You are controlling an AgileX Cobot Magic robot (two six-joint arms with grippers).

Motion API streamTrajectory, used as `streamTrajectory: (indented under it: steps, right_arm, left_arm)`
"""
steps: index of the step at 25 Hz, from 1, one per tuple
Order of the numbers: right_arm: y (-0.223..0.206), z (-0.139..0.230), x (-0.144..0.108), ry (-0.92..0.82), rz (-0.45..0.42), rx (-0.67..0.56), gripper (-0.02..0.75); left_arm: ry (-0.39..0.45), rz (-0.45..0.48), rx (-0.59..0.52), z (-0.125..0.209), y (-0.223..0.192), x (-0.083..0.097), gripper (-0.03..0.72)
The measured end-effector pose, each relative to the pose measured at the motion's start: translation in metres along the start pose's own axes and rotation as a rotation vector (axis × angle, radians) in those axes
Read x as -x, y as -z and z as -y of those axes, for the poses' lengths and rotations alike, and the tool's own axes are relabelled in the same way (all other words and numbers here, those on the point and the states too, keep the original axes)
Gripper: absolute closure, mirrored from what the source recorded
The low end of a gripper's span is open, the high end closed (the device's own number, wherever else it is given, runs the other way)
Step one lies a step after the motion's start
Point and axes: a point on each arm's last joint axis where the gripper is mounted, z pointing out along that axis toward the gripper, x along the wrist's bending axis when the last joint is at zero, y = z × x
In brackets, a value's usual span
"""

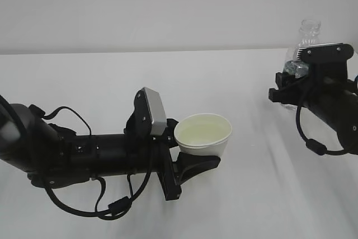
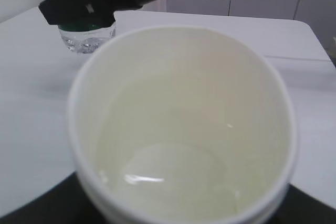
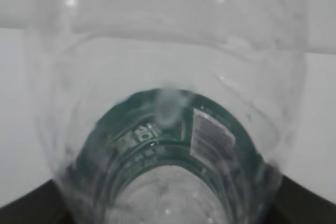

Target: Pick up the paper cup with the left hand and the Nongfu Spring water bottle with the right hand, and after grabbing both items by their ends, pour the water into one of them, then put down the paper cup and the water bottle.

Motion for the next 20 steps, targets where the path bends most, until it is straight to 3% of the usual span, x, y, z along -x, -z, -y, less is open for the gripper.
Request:
streamTrajectory:
  steps: [20]
  right_arm:
    - [-0.015,0.034,-0.007,-0.002,-0.019,0.058,0.286]
  left_arm:
    - [0.0,0.0,0.0,0.0,0.0,0.0,0.276]
